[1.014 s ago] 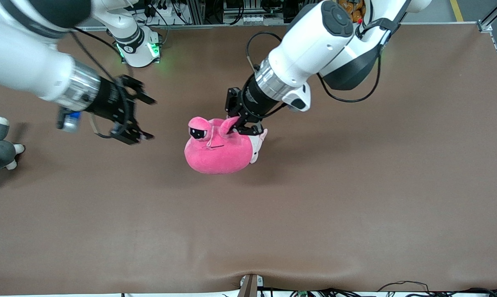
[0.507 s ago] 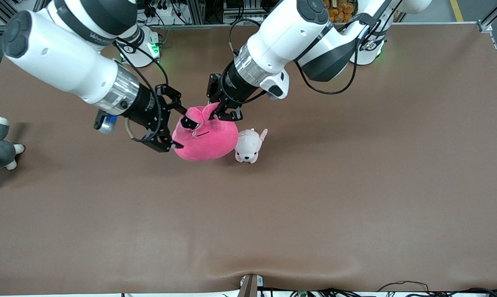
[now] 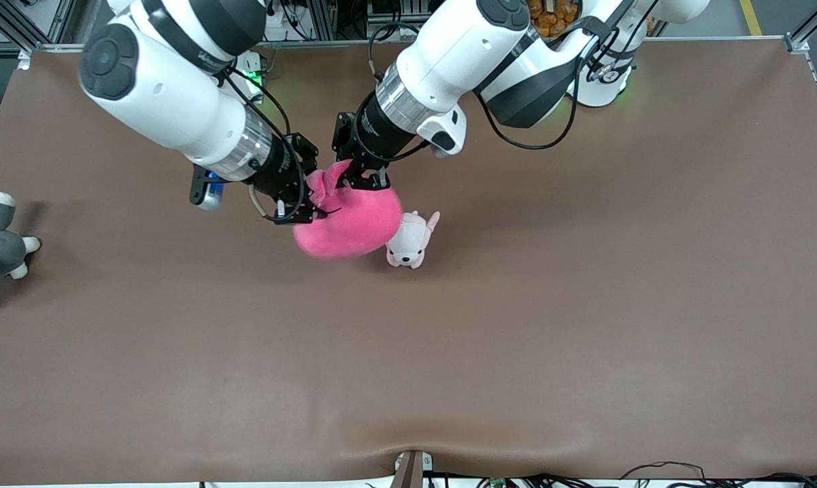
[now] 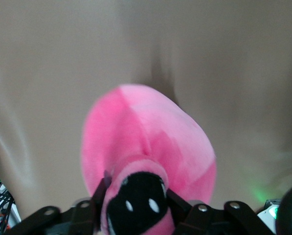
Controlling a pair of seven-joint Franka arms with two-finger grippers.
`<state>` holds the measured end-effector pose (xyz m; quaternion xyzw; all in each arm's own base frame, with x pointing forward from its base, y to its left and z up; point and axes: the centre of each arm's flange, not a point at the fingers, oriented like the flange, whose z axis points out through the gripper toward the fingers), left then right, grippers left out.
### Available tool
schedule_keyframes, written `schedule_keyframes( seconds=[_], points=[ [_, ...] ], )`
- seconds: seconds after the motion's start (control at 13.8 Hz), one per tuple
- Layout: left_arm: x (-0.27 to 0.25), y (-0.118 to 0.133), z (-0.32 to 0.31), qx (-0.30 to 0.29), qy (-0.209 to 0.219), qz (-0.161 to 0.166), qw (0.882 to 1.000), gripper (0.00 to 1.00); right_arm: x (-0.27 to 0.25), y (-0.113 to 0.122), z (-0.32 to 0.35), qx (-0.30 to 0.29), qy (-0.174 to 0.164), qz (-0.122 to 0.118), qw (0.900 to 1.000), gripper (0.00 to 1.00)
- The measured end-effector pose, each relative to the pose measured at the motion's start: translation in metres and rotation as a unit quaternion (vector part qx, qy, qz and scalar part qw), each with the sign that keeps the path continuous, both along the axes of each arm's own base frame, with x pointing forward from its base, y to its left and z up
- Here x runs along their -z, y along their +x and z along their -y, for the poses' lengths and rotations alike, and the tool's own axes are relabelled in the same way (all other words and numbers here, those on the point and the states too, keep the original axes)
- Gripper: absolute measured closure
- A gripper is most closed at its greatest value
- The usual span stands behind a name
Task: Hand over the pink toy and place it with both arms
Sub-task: 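Pass the pink plush to the right gripper while the left gripper releases, then carry the pink plush with the right gripper while the left gripper withdraws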
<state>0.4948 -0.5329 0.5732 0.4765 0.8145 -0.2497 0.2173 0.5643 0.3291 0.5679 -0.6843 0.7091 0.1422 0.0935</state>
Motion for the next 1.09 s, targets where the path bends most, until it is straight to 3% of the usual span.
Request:
schedule_keyframes(
  seconds=[0.14,0.43,0.58,0.8,1.01,1.09],
  points=[
    [-0.002,-0.003,0.003,0.002,-0.003,-0.001,1.0,0.88,0.001,0.001,0.007,0.001,-0.011,-0.006,1.0,0.74],
    [-0.003,-0.006,0.005,0.002,-0.012,-0.011,1.0,0.8,-0.013,0.007,0.031,0.006,-0.04,-0.008,0.999,0.87],
    [-0.012,-0.006,0.002,0.002,-0.014,-0.009,1.0,0.61,-0.024,0.024,0.067,0.019,-0.058,0.013,0.998,1.0],
    [-0.031,-0.007,-0.013,0.007,0.0,-0.013,1.0,0.3,-0.032,0.041,0.126,-0.024,-0.076,0.024,0.997,1.0],
    [-0.049,0.013,-0.064,0.021,0.041,-0.015,0.999,0.0,-0.033,0.056,0.205,-0.079,-0.078,0.027,0.993,1.0],
    [-0.052,0.023,-0.088,0.034,0.061,-0.012,0.997,0.0,-0.031,0.061,0.236,-0.092,-0.077,0.03,0.992,1.0]
  ],
)
